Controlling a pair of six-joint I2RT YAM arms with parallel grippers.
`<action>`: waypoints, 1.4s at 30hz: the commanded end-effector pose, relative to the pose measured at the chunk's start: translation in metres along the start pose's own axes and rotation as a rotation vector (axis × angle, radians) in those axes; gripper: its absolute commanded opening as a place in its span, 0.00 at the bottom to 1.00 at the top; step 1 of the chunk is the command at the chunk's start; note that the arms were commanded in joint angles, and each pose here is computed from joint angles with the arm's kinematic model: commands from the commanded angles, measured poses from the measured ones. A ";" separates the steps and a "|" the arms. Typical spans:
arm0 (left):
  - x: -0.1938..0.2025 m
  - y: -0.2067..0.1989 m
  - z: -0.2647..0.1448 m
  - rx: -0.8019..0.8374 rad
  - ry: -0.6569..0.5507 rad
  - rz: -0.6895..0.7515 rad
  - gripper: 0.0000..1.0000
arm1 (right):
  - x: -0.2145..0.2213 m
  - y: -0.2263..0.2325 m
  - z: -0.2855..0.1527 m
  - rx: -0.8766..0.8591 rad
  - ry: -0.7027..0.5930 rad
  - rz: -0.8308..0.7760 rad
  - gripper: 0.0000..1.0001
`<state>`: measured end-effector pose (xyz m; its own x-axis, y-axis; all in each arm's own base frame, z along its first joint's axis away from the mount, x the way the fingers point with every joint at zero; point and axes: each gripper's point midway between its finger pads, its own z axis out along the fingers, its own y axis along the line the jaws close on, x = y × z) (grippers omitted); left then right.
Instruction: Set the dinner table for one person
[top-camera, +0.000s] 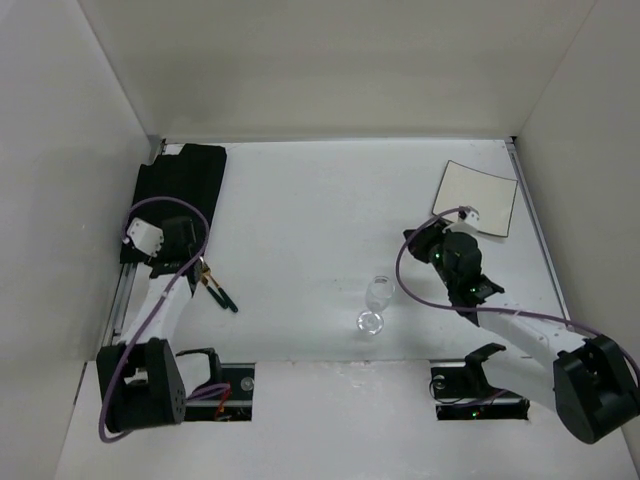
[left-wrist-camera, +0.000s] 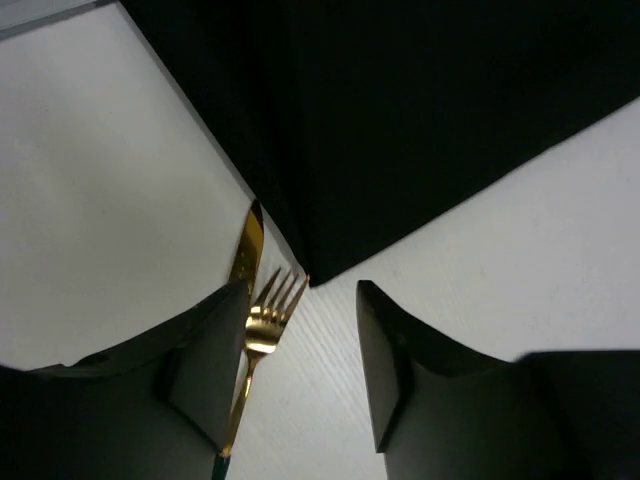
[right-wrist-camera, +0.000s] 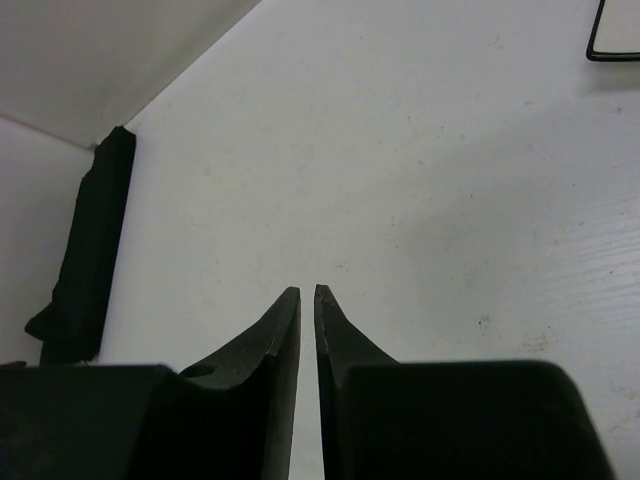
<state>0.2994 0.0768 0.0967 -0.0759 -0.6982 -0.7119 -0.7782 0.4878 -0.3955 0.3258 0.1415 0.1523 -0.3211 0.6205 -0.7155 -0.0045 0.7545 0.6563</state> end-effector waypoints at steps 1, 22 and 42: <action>-0.035 -0.022 0.016 0.053 -0.058 -0.151 0.51 | -0.013 0.027 0.004 -0.078 -0.018 -0.007 0.18; -0.098 -0.009 0.112 -0.102 -0.093 -0.134 0.60 | 0.007 0.040 0.011 -0.117 0.055 -0.040 0.22; -0.084 -0.002 0.148 -0.204 -0.052 -0.040 0.24 | 0.008 0.040 0.011 -0.119 0.056 -0.048 0.22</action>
<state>0.3820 0.2073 0.0468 -0.0382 -0.7212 -0.6917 -0.9068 0.3158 -0.2792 0.3242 0.1688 0.1392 -0.4206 0.5596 -0.7141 -0.0595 0.7684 0.6372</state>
